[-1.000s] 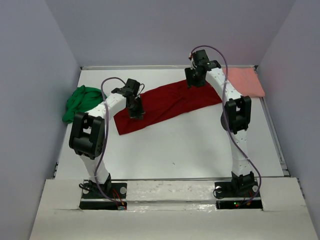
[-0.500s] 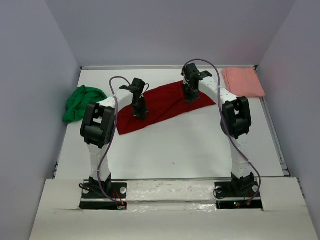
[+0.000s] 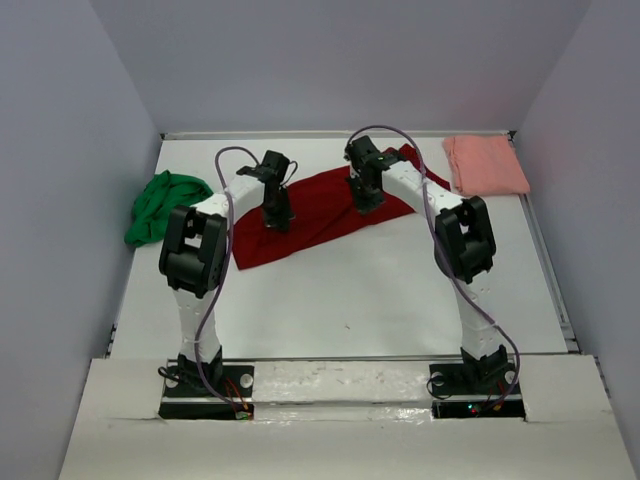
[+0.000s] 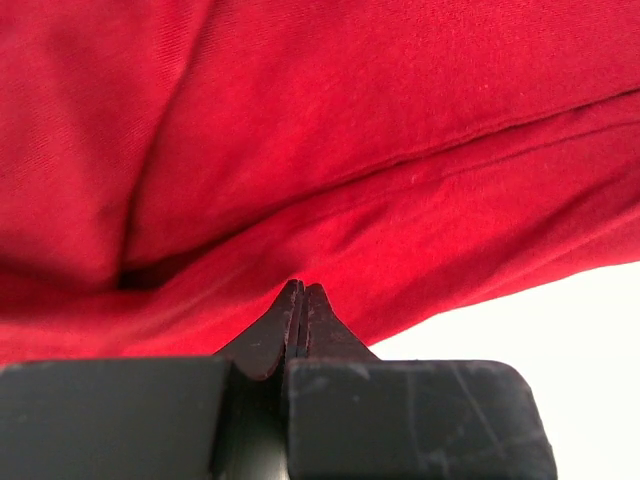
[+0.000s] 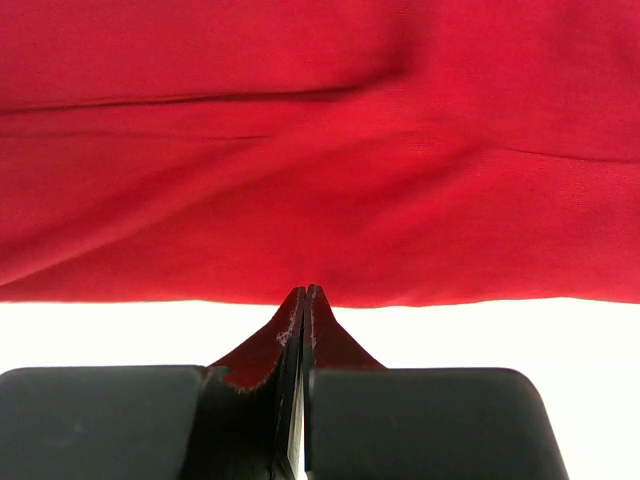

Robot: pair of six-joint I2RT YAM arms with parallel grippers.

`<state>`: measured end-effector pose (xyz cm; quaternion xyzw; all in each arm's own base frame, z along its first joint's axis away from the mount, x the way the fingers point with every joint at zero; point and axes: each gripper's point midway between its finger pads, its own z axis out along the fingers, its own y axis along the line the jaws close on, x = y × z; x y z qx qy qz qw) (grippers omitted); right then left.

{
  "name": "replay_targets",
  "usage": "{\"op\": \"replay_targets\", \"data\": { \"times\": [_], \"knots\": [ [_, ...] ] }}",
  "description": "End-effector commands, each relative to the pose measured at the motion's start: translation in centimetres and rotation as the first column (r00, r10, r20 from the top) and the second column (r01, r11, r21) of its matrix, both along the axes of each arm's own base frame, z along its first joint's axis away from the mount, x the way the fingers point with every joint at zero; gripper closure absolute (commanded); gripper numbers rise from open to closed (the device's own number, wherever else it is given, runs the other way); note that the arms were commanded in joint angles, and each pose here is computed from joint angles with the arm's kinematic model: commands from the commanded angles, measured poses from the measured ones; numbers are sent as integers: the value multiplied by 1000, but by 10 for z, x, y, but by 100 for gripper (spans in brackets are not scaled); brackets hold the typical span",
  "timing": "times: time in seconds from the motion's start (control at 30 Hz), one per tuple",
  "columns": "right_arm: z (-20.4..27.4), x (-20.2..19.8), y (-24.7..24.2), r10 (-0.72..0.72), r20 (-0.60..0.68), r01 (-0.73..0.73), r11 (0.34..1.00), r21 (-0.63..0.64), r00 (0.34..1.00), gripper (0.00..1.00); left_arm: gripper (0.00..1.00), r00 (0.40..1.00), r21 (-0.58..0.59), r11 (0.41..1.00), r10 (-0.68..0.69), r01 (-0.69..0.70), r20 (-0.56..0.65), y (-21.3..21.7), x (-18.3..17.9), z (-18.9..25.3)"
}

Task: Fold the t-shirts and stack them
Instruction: Fold the tshirt

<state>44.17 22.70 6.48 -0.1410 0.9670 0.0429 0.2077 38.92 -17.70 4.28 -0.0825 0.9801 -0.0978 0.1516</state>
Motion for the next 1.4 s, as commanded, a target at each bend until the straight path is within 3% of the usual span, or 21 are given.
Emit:
{"op": "replay_targets", "data": {
  "times": [0.0,0.13,0.3,0.63,0.8,1.1,1.37],
  "knots": [
    [59,-5,57,91,133,-98,994,48,987,100,100,986,40,998,47,-54,163,17,10,64],
    [66,-17,85,123,146,-133,989,62,982,100,100,963,91,994,42,-68,265,28,33,99],
    [58,-37,113,182,102,-193,975,109,978,100,100,956,77,995,35,-60,291,32,59,117],
    [16,-78,151,281,8,-280,953,120,960,100,100,969,-21,986,168,-167,180,90,120,69],
    [11,-92,174,338,-10,-335,937,97,941,100,100,964,-21,978,210,-209,162,117,130,61],
    [19,-98,212,395,14,-394,912,115,918,100,100,963,-52,979,203,-196,180,115,131,69],
    [-10,-132,222,462,-86,-445,881,160,883,100,100,963,-75,980,198,-187,185,112,131,73]
  ]
}}
